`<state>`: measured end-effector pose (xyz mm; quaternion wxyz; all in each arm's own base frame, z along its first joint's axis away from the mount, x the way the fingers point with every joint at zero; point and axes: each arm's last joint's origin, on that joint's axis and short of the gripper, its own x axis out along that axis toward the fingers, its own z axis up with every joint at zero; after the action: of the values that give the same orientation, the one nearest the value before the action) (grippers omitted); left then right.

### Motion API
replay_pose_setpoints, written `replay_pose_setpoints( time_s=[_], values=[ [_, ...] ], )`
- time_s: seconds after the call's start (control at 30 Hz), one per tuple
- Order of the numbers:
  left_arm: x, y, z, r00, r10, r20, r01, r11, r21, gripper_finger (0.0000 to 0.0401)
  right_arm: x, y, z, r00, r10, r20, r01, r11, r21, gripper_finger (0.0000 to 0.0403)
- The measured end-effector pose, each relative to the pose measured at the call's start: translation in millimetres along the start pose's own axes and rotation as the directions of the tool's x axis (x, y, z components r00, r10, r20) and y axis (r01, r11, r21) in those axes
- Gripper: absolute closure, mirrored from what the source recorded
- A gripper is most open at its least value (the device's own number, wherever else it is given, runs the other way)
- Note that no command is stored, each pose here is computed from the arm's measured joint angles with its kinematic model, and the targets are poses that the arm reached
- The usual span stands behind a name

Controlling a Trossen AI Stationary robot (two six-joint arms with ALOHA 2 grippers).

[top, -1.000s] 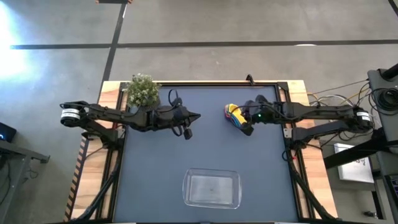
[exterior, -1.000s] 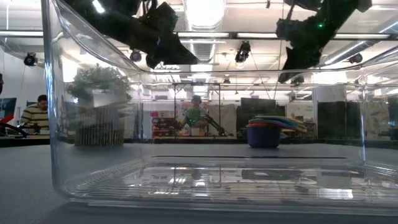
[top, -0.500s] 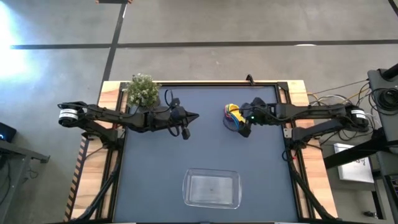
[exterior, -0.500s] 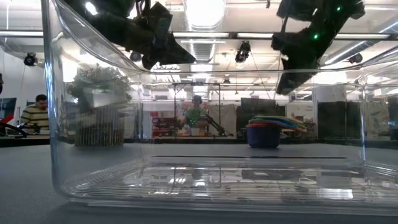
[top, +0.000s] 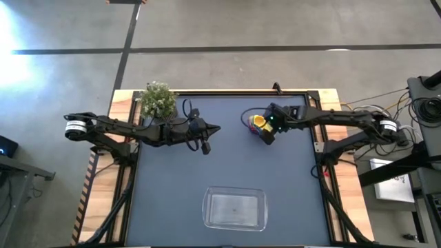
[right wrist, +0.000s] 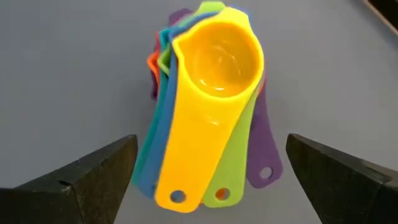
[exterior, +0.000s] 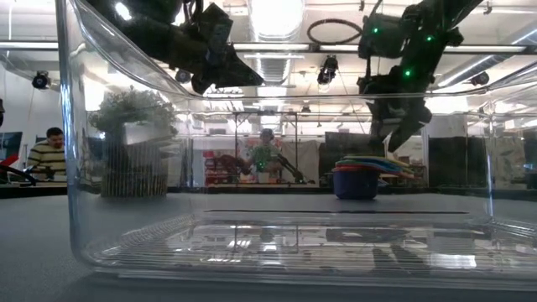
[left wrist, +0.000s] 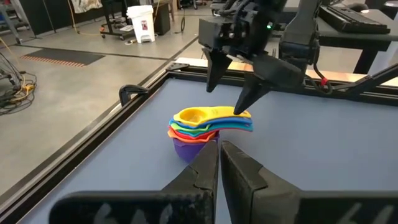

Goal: Nest measuring cups in basket
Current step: Adjust the stacked measuring cups

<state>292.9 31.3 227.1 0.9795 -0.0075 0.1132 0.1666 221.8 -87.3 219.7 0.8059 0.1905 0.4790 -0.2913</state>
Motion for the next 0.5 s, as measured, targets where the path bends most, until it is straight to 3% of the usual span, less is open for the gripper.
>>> replay_pose_setpoints(
  time_s=[0.2, 0.37, 0.5],
  values=[
    [0, 0, -1, 1.000, -0.016, -0.006, 0.016, 1.000, 0.001, 0.0401, 2, -22, 6, 1.000, -0.017, -0.008, 0.017, 0.999, 0.031, 0.0003],
    [0, -1, -1, 0.999, -0.033, -0.006, 0.033, 0.999, 0.001, 0.0401, 6, -37, 9, 0.994, 0.097, -0.043, -0.094, 0.992, 0.079, 0.0003],
    [0, -1, -1, 0.999, -0.033, -0.007, 0.033, 0.999, 0.001, 0.0401, 13, -42, 9, 0.989, 0.129, -0.075, -0.123, 0.990, 0.074, 0.0003]
  ],
)
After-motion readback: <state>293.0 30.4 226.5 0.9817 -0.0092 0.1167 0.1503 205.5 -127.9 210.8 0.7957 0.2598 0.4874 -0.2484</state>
